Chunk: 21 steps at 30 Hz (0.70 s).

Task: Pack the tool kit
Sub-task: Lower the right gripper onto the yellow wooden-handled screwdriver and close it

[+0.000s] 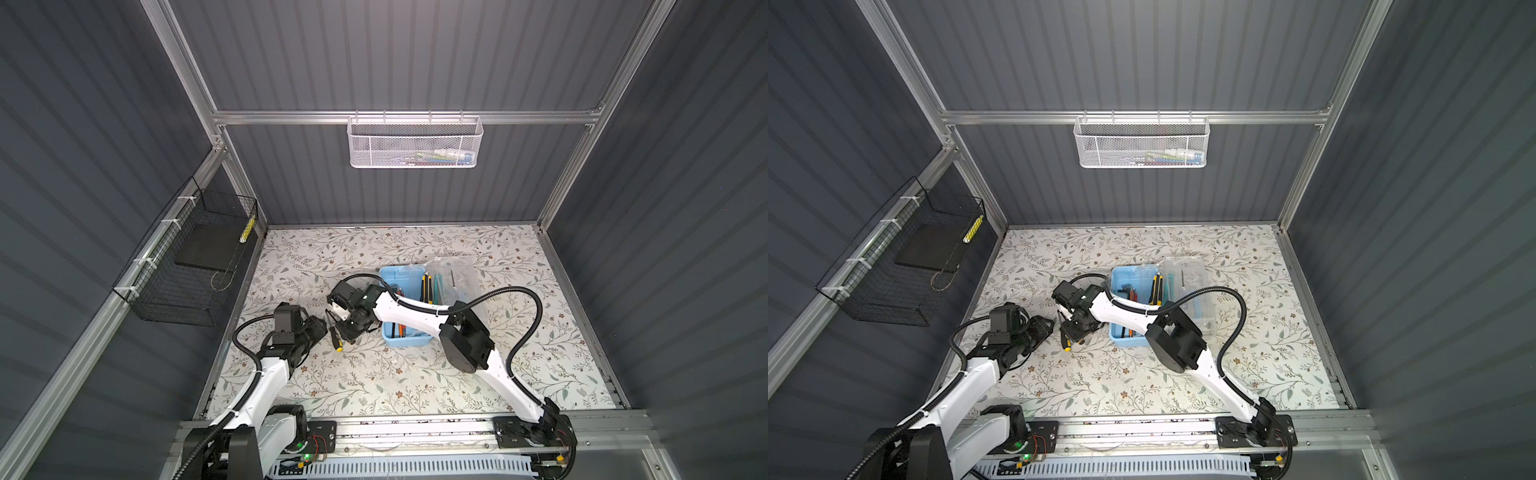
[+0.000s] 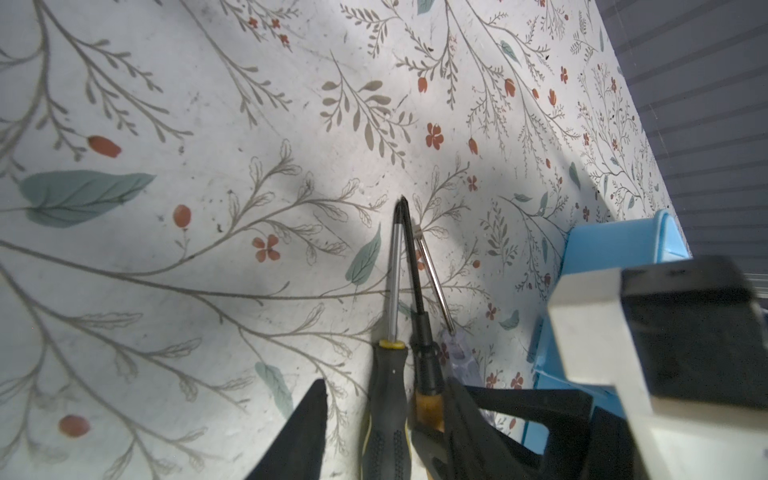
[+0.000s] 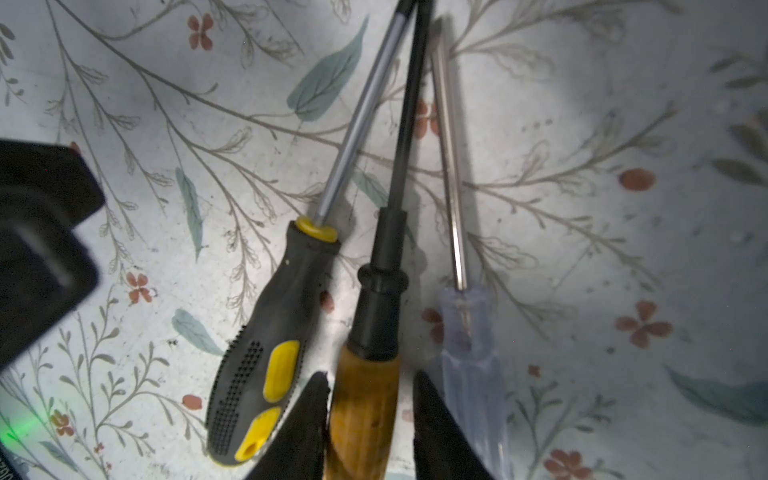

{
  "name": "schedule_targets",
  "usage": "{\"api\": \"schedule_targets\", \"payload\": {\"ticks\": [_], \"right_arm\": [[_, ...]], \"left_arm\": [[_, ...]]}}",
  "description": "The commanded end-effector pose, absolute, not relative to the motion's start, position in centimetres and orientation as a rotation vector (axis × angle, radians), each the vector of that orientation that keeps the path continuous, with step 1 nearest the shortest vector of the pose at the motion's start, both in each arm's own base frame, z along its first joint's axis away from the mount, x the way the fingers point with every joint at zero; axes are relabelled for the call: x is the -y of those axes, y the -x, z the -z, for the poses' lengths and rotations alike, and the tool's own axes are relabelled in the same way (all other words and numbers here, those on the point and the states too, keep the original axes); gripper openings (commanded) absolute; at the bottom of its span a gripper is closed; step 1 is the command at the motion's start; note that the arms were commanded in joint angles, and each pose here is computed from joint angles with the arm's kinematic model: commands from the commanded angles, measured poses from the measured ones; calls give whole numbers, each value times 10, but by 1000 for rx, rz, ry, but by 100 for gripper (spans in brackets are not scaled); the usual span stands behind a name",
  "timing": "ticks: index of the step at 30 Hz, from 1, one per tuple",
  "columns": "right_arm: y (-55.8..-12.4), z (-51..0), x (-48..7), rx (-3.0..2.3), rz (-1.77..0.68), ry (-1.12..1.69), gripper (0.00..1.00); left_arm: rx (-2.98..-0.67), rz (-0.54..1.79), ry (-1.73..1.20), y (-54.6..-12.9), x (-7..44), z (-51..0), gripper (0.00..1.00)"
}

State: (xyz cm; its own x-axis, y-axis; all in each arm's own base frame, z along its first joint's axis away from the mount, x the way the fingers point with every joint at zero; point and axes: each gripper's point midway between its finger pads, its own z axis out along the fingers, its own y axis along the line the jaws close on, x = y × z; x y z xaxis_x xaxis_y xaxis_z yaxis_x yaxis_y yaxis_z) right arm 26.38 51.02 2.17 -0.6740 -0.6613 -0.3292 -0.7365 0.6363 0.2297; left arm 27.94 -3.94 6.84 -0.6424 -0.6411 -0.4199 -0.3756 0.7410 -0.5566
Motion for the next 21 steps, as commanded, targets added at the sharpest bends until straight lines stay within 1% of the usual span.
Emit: {"api": "schedule_targets", "payload": {"ticks": [1, 6, 10, 21], "right_arm": [[-256, 10, -493, -2721, -372, 1179, 34], [-256, 11, -488, -2730, -342, 1179, 30], [-256, 6, -488, -2722, -345, 1172, 29], [-257, -35, -490, -2650, -424, 1134, 26]], "left_arm": [[-2333, 556, 745, -275, 38, -64, 47], [-2328, 558, 746, -276, 38, -65, 47], [-2326, 563, 742, -277, 38, -66, 47], [-2301, 579, 732, -286, 39, -78, 47]]}}
